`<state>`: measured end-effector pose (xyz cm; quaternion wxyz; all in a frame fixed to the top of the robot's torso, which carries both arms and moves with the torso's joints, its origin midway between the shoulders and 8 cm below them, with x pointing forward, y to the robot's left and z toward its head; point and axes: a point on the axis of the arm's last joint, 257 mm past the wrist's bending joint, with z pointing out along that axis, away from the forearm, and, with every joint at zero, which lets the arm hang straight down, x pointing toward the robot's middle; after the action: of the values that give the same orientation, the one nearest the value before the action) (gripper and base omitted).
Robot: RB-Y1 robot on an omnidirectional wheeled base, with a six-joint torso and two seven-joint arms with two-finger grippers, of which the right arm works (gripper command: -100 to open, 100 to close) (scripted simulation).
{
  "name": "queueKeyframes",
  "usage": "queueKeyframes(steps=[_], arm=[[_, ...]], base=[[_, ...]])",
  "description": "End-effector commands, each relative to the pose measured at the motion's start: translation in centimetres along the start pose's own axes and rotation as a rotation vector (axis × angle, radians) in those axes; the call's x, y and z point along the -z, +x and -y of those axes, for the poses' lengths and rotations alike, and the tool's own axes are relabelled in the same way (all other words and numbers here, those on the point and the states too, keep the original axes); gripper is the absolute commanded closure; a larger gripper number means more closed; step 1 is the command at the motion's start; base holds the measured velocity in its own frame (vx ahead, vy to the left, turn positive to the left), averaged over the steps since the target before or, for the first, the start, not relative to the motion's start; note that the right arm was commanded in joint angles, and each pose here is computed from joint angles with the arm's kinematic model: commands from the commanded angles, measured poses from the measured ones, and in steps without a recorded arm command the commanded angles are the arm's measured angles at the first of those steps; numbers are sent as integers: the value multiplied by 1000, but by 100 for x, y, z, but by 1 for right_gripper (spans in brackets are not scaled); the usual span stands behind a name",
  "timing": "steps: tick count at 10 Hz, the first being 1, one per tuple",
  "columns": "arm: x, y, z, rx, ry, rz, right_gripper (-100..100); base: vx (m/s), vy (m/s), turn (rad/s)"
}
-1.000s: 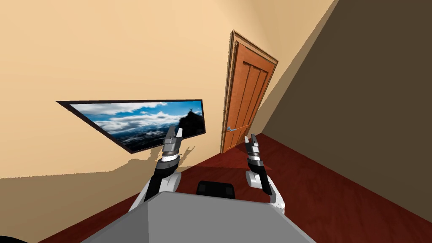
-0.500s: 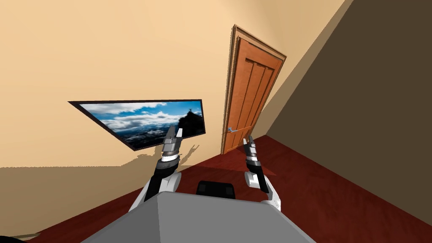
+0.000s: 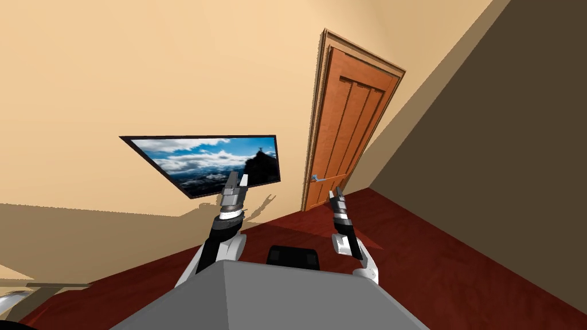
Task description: Pull the door open
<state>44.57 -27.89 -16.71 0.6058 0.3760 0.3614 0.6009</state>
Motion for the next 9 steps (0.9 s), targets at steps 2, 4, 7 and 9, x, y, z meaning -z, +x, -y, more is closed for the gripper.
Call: queueKeyframes(steps=[2,4,7,9], arm=[[32,-23,170,-8,26,2,-100],[66,-48,311,-14,53,5,-100],[119,-94,542,-27,96,10,-100],[148,-119,652,-32,117,14,-100]], base=[[13,-41,42],[36,-74,160],[31,-86,137],[14,-78,89]])
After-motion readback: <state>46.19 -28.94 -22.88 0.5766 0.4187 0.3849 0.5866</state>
